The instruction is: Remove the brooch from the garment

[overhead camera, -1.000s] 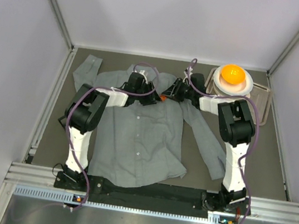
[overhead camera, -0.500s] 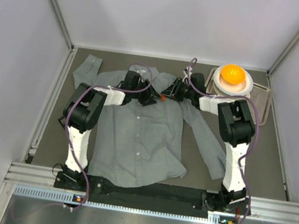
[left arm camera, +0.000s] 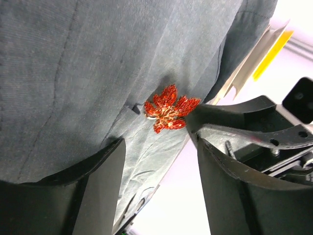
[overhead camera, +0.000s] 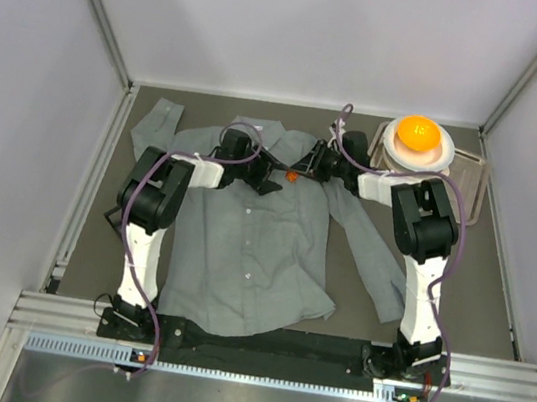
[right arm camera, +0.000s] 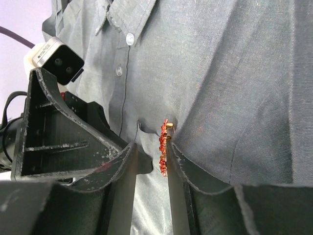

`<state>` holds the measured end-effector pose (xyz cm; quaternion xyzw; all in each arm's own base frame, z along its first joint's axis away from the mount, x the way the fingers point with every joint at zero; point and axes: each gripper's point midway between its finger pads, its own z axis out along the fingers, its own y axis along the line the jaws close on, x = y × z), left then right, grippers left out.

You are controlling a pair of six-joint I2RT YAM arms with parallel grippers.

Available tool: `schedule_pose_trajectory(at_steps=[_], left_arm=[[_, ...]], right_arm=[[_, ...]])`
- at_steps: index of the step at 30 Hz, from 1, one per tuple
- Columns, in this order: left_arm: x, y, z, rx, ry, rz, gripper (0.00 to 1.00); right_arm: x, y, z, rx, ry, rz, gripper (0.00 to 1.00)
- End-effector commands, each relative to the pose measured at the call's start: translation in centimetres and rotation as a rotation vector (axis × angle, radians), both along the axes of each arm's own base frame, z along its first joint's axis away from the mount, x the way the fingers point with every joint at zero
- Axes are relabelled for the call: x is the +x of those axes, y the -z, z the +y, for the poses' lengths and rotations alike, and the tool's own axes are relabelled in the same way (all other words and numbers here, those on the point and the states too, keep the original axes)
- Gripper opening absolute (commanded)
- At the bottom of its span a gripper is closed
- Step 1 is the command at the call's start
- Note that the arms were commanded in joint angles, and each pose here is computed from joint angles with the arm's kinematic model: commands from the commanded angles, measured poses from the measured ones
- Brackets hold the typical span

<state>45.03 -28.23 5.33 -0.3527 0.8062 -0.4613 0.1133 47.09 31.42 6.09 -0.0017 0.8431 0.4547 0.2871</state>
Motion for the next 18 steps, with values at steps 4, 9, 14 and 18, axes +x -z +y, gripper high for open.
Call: schedule_pose_trajectory(at_steps=[4, 9, 14, 18], left_arm=[[2.7, -1.8, -0.6, -0.089, -0.079, -0.027, 0.66], [2.9, -0.8, -0.7, -0.111, -0.100, 0.005, 0.66], [2.9, -0.4, -0.5, -0.104, -0.119, 0.028, 0.66], [3.1, -0.4, -0.6, -0.093, -0.129, 0.037, 0.66]], right_arm=[[-0.4, -3.4, 1.3, 0.036, -0.062, -0.095, 0.29], [-0.6, -3.5, 1.3, 0.037, -0.069, -0.099, 0.25], [-0.7, -3.5, 1.3, 0.027, -0.086, -0.119, 0.23], [-1.1, -3.4, 1.6, 0.002, -0.110, -0.128, 0.22]])
